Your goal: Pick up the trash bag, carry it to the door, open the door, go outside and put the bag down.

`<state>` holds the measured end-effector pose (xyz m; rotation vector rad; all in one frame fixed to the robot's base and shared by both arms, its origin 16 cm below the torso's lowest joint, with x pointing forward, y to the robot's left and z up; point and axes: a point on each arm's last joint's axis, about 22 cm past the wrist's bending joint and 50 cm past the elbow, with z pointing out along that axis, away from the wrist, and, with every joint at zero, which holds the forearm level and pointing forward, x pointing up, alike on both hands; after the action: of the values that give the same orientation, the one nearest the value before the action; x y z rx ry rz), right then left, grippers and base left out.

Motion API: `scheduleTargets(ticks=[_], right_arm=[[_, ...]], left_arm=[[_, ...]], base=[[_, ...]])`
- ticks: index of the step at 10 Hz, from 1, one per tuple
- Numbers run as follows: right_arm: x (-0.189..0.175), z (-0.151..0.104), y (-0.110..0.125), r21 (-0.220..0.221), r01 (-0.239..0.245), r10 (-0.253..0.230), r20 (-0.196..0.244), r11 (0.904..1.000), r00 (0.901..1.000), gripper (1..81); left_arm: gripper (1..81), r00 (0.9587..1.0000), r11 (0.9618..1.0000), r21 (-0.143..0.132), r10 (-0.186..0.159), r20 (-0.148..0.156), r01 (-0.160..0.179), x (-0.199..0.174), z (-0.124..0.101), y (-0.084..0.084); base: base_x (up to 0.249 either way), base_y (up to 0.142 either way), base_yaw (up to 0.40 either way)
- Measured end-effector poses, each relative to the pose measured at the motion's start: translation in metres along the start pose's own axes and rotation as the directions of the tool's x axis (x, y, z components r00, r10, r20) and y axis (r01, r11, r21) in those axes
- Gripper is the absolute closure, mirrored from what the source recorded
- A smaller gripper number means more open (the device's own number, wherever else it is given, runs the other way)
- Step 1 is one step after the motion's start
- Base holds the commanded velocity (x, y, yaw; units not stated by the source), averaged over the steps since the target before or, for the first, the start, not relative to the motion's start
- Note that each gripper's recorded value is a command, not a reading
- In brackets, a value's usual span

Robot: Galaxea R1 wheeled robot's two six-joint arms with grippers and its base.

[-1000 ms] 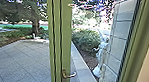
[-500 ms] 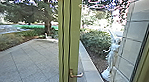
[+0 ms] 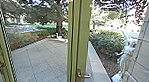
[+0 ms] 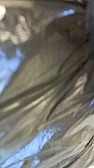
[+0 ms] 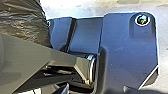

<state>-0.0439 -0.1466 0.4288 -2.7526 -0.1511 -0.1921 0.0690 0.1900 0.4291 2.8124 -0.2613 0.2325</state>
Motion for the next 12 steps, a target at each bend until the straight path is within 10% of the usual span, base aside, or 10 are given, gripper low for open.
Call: scheduleTargets(ticks=[12], right_arm=[[0.0000, -0.0002, 0.0023, -0.005, 0.001, -0.001, -0.001, 1.0000, 1.0000, 1.0]], left_arm=[[81.1, 1.0000, 1.0000, -0.001, 0.003, 0.003, -0.003, -0.0012, 0.0003, 0.0013]], base=[[0.000, 0.000, 0.266]])
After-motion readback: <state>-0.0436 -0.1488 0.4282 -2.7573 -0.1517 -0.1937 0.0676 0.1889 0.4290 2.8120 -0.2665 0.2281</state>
